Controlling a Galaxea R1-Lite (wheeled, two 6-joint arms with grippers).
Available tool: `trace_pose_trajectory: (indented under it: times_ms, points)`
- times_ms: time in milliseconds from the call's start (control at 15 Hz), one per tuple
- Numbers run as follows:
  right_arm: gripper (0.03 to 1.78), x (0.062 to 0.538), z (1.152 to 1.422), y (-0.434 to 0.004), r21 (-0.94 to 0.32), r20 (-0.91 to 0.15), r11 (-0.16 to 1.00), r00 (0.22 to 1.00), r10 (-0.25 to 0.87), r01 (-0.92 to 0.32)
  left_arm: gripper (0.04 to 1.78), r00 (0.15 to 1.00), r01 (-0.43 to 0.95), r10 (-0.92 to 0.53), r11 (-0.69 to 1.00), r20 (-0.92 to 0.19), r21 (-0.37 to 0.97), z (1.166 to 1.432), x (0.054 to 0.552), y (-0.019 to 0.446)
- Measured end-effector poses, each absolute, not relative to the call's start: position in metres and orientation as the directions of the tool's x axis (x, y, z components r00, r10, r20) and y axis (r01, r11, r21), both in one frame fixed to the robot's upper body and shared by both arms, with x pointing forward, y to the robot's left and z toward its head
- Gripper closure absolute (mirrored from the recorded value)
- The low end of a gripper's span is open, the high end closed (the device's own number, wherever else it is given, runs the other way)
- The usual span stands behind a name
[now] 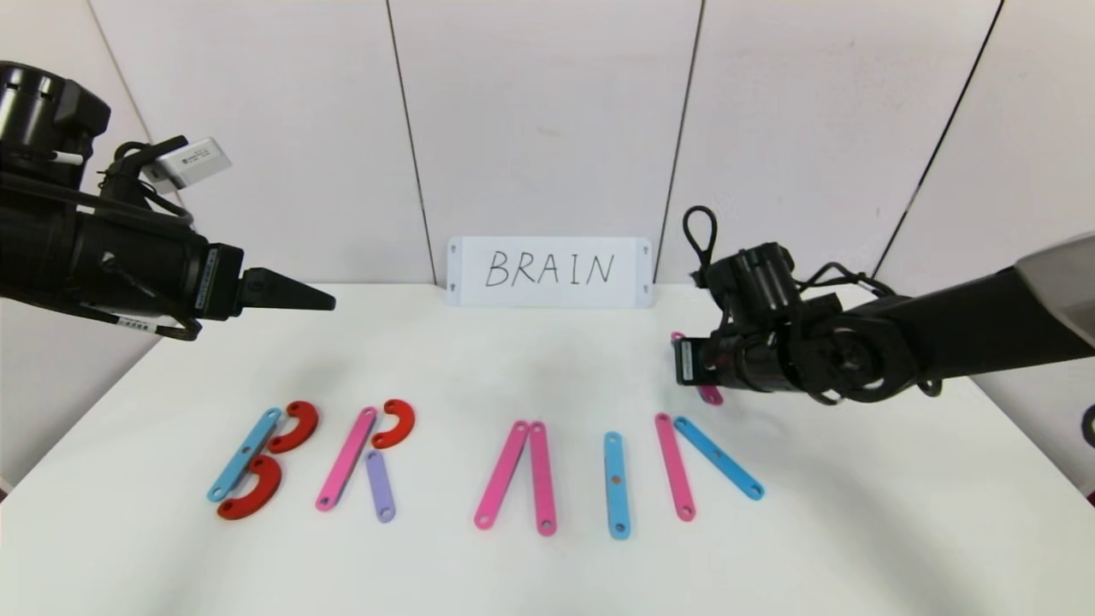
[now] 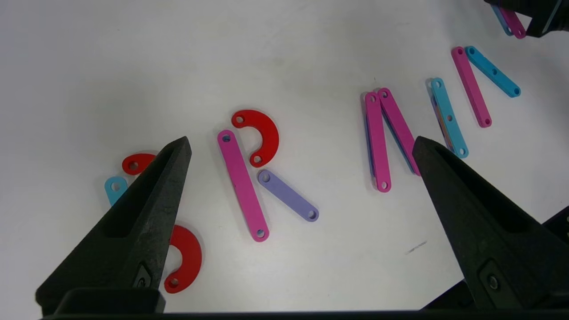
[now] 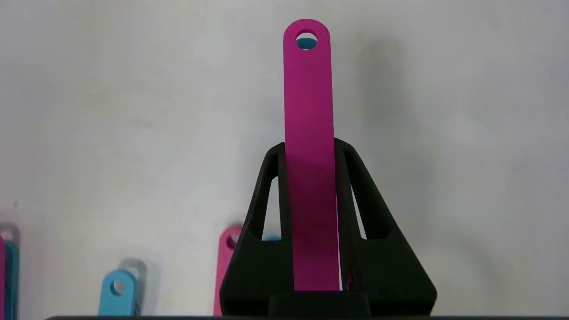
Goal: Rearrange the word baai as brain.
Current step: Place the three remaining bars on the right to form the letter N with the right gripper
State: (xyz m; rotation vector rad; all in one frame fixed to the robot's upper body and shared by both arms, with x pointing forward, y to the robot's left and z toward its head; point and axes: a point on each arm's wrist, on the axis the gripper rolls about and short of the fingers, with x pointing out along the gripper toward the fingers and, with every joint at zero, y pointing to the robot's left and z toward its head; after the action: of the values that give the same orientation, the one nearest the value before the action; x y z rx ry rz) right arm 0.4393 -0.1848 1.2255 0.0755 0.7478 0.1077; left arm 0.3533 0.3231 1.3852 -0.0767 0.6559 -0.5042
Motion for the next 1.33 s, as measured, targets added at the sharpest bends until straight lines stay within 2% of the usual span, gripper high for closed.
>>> trace_pose_trajectory:
  times_ms: [533,1333]
  points:
    - [1.51,0.404,1.207,-0.220,0.111,-0.703,0.994,0.707,0.075,0.006,0.08,0.678,0.425,-0.472,0.877,-0.563,-0.224,1.386,0.352,0.323]
    - [1.51,0.386,1.194,-0.223,0.107,-0.748,0.994,0.660,0.067,0.020,0.08,0.678,0.426,-0.473,0.877,-0.563,-0.224,1.386,0.352,0.323]
